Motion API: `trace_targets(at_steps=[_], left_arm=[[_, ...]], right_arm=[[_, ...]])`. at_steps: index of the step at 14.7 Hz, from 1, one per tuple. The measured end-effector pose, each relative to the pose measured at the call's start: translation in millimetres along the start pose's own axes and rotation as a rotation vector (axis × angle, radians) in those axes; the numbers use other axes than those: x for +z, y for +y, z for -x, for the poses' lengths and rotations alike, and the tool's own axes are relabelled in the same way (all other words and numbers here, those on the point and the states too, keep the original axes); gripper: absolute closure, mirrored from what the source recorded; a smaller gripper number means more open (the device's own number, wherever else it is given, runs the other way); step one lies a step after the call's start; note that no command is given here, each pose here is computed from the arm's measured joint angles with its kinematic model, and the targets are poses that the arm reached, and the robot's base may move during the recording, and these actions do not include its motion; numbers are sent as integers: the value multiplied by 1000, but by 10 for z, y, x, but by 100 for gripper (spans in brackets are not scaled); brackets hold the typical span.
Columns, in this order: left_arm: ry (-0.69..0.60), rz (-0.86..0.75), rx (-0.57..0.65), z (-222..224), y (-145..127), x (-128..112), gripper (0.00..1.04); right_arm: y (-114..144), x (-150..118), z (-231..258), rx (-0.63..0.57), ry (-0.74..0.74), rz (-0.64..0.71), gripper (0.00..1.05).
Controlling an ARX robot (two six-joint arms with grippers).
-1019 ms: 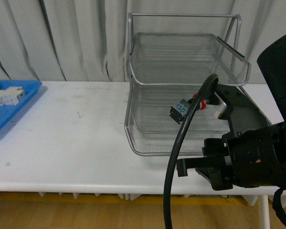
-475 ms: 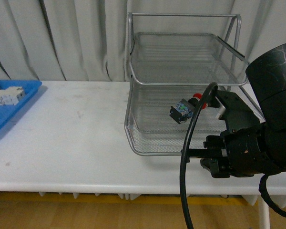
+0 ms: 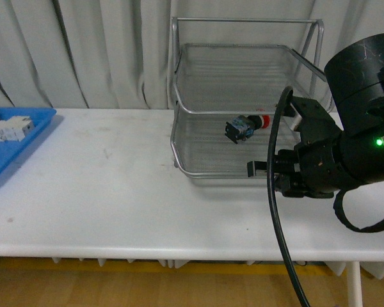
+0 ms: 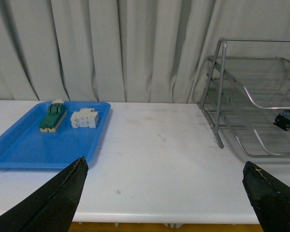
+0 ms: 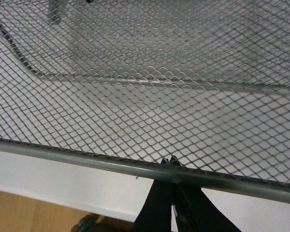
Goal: Place button on rack with both arms
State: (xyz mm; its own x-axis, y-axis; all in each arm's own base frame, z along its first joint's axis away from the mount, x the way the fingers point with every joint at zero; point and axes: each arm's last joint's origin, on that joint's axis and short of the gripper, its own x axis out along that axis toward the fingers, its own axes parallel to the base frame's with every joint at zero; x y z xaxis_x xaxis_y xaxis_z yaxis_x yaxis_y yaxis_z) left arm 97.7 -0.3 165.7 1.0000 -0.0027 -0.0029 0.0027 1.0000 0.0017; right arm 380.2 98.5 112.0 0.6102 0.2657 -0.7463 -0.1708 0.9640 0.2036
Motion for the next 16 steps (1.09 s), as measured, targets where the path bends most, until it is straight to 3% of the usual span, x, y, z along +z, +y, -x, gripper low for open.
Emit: trace_targets(at_steps=[10, 13, 16], left_arm=[[0, 0, 0, 0, 0, 0, 7], [0, 0, 0, 0, 0, 0, 7], [0, 0, 0, 0, 0, 0, 7]], right_arm=[[-279, 477, -183, -126, -86, 43, 103], [-296, 458, -190, -126, -100, 30, 103], [-295, 269, -56, -106, -53, -5, 103]])
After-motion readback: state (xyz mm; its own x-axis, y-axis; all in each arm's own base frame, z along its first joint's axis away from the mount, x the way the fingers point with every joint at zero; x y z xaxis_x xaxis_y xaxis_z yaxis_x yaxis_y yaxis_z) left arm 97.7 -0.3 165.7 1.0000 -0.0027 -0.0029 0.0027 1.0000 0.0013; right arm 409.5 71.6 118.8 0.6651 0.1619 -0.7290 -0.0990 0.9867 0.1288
